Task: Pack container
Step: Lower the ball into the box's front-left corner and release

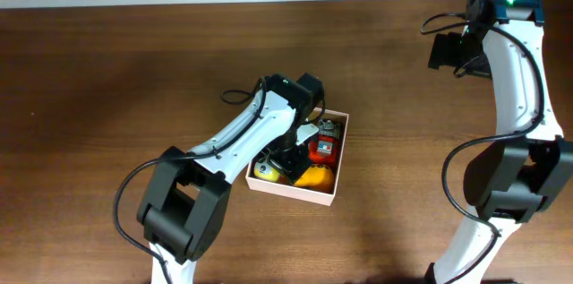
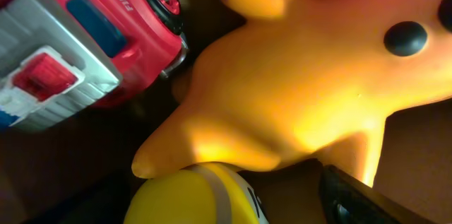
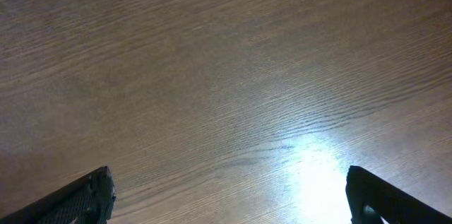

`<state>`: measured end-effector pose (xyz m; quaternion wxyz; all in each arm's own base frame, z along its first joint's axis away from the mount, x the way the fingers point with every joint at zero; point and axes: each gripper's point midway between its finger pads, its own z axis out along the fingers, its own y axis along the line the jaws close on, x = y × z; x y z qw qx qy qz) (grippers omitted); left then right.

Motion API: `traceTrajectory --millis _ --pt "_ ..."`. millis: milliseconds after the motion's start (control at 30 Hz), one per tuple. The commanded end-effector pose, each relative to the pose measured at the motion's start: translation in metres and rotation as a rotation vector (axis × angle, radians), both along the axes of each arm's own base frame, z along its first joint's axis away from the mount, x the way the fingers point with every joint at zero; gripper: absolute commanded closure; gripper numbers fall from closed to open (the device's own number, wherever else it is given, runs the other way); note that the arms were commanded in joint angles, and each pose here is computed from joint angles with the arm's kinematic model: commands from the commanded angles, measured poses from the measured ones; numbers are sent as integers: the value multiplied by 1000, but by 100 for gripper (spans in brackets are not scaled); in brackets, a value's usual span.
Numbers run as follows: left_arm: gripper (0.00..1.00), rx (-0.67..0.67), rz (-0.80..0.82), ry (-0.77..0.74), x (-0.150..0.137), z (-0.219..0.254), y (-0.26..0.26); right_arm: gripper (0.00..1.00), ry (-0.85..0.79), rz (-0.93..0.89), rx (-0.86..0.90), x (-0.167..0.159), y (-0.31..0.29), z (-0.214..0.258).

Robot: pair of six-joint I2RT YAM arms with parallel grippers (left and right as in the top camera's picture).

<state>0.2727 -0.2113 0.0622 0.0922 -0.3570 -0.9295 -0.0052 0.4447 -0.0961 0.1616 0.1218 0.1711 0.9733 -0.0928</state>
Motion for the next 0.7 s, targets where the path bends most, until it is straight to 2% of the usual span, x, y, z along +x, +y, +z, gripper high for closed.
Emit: traceTrajectory --millis 0,400,667 --pt "13 -14 -14 -40 11 7 -5 1 4 0 2 0 1 -3" --pt "13 -82 -16 -201 51 35 -25 1 4 0 2 0 1 -3" --pt "13 -95 -36 -214 54 57 -28 1 4 0 2 0 1 -3"
